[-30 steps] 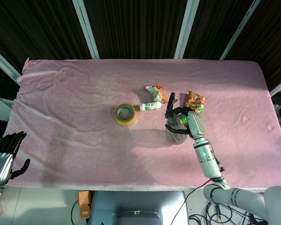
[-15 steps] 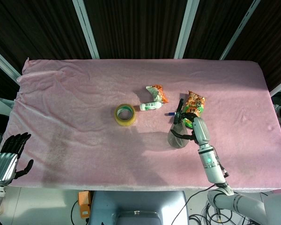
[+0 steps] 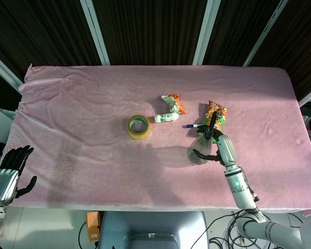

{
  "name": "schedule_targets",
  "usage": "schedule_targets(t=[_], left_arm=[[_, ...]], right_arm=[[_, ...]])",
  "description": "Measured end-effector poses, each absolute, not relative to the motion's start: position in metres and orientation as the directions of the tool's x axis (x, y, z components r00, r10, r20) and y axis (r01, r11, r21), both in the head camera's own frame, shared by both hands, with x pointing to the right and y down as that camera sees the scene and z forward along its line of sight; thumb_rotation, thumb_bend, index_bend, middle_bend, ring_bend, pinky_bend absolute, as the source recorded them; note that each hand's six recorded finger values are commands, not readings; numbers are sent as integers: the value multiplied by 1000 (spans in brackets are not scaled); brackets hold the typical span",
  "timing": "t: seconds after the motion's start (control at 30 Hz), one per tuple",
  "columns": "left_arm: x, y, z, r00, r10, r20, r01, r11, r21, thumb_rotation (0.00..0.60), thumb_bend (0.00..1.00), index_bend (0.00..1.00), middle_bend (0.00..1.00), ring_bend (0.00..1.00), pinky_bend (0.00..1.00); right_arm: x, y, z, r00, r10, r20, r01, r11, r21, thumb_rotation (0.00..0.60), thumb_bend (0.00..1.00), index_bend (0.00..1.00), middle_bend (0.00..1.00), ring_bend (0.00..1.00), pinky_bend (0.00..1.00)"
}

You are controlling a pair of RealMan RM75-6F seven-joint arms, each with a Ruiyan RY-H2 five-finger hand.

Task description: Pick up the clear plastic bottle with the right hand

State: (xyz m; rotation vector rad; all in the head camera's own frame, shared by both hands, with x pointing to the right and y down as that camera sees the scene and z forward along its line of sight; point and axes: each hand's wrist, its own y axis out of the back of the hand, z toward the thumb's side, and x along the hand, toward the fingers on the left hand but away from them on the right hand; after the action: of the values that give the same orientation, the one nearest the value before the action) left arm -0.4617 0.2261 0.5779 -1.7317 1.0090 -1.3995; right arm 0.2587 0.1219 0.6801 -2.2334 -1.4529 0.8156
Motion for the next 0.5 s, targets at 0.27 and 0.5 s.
schedule_targets(t=[0.27, 0.5], left_arm=[[-460, 226, 579, 127, -880, 457, -146, -472, -869, 600, 392, 0, 29, 12, 54], [-460, 227, 579, 126, -881, 457, -142, -472, -870, 600, 392, 0, 30, 12, 55]], right_arm=[[265, 124, 670, 311, 912, -267, 703, -409, -581, 600, 349, 275, 393, 306, 398], [277, 130, 662, 323, 908, -267, 669, -419, -614, 600, 349, 196, 326, 228, 326]])
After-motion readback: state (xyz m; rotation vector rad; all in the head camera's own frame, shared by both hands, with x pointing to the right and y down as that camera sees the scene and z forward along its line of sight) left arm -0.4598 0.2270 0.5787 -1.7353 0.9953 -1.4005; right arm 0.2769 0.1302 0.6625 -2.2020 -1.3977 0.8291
